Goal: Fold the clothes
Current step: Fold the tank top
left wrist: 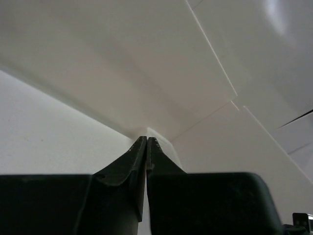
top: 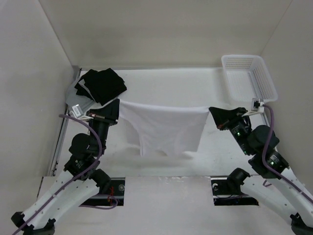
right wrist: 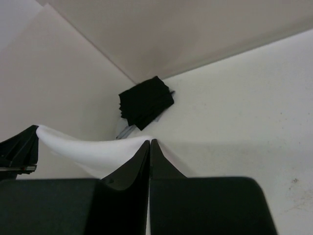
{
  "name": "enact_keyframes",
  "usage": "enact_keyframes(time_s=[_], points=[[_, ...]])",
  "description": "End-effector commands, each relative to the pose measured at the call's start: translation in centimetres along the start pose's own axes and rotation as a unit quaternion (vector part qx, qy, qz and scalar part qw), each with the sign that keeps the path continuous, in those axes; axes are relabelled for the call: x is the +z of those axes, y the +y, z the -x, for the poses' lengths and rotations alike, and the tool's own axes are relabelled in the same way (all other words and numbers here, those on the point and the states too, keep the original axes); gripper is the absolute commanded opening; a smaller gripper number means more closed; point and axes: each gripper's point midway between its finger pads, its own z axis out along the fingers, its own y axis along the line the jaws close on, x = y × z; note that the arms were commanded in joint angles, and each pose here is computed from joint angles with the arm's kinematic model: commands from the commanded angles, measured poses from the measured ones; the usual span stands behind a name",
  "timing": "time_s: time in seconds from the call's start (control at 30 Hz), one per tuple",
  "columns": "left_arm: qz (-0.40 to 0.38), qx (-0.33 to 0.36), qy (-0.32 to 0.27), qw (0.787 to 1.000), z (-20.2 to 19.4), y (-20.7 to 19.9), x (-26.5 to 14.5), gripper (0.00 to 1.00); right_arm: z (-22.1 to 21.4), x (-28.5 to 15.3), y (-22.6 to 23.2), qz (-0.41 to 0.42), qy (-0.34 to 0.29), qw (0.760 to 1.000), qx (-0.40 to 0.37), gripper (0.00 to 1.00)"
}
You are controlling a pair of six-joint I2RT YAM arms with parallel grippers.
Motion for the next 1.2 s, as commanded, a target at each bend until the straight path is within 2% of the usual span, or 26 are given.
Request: enact_keyframes(time_s=[0.0,0.17,0.23,0.3,0.47,0.57,0.7,0.8,0.9,1.17], points=[[0.065,0.074,0.008,0.995,-0.8,2.0,-0.5,0.00,-0.5,-0.7,-1.4,-0.050,0.032,0.997,-0.057,0.02],[0.101,0.130,0.013,0.986,-3.4,4.1,0.6,0.00,-3.8,3.1,-3.0,-0.064,0.073,0.993,-0.068,0.02],[0.132,0.158,0.014,0.979,-4.6,6.6,1.9,0.01,-5.3,5.4,-4.3,-0.067,0.090,0.992,-0.060,0.02],[0.153,0.171,0.042,0.972,-6.9,9.8,3.6,0.01,-6.7,7.8,-6.4,-0.080,0.110,0.990,-0.047,0.03],[0.218,0.140,0.099,0.961,-11.3,18.0,7.4,0.01,-10.3,14.4,-12.6,-0.122,0.154,0.980,-0.010,0.03],[0.238,0.136,0.107,0.956,-12.5,20.7,10.6,0.01,-11.8,18.6,-16.3,-0.149,0.176,0.973,0.014,0.02],[0.254,0.123,0.103,0.954,-12.8,22.8,14.6,0.01,-11.6,22.6,-18.5,-0.156,0.177,0.971,0.045,0.01],[0.239,0.100,0.097,0.961,-12.0,22.0,16.7,0.01,-9.8,23.7,-18.3,-0.149,0.161,0.974,0.051,0.01],[0.219,0.097,0.093,0.966,-11.3,20.3,17.0,0.01,-8.8,23.2,-17.6,-0.147,0.154,0.976,0.043,0.01],[0.228,0.085,0.115,0.963,-12.3,21.6,11.5,0.02,-11.3,18.0,-18.7,-0.163,0.155,0.972,0.065,0.01]])
